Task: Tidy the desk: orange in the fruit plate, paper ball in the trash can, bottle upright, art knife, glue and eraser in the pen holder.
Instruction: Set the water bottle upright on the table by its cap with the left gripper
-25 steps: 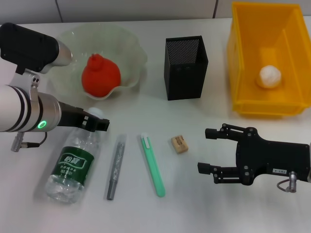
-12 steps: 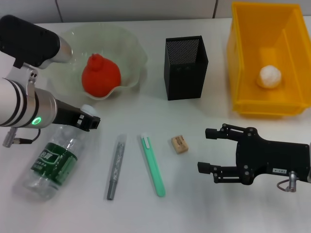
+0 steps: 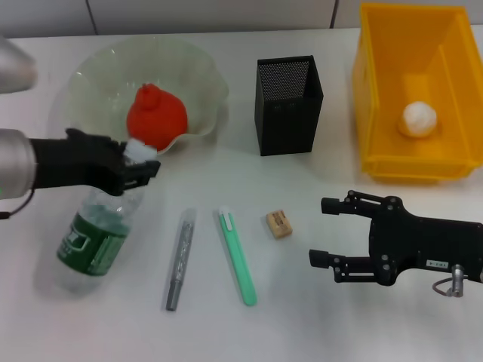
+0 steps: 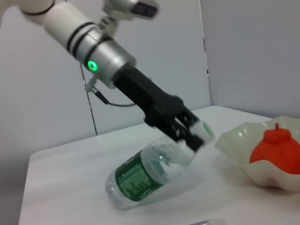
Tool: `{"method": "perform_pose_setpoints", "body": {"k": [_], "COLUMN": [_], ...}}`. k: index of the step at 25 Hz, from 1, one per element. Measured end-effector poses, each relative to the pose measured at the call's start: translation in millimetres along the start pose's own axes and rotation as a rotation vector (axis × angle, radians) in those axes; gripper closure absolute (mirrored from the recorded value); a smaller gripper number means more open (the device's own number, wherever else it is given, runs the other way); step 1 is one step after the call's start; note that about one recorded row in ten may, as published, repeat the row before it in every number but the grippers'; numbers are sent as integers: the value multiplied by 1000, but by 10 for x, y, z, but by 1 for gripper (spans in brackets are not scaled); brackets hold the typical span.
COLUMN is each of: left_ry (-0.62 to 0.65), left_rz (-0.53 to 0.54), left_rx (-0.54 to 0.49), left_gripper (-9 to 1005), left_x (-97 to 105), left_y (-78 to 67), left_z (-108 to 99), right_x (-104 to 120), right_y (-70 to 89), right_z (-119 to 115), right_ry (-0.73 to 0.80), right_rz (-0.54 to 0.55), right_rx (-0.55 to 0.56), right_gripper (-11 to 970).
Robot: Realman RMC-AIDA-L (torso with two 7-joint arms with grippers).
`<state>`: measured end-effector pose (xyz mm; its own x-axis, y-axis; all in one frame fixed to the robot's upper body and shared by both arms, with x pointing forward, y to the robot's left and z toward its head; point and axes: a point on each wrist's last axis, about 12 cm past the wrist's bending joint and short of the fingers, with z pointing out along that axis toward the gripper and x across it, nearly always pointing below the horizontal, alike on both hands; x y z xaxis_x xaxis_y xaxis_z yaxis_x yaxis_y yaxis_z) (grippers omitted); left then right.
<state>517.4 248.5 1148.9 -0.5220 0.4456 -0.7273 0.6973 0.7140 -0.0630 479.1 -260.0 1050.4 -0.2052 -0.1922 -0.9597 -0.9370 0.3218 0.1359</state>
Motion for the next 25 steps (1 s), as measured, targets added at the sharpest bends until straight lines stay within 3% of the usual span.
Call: {"method": "perform_pose_setpoints", "body": {"k": [4,16,25], "left_ry": [-177,-392,-435], "left_rz": [85,105,72], "left_rx": [66,86,86], "left_gripper": [544,547,551], "left_x": [191,573,662], "left_y": [127,407,470], "left_z": [-197,-384,-417], "right_x": [-21,-61,-70], "right_y": [-9,-27,-30], "right_z": [14,27,35], "right_ry": [0,0,0], "right_rz": [2,0,-1], "right_rx": [-6,-13,-17], "right_gripper": [125,124,124]}}
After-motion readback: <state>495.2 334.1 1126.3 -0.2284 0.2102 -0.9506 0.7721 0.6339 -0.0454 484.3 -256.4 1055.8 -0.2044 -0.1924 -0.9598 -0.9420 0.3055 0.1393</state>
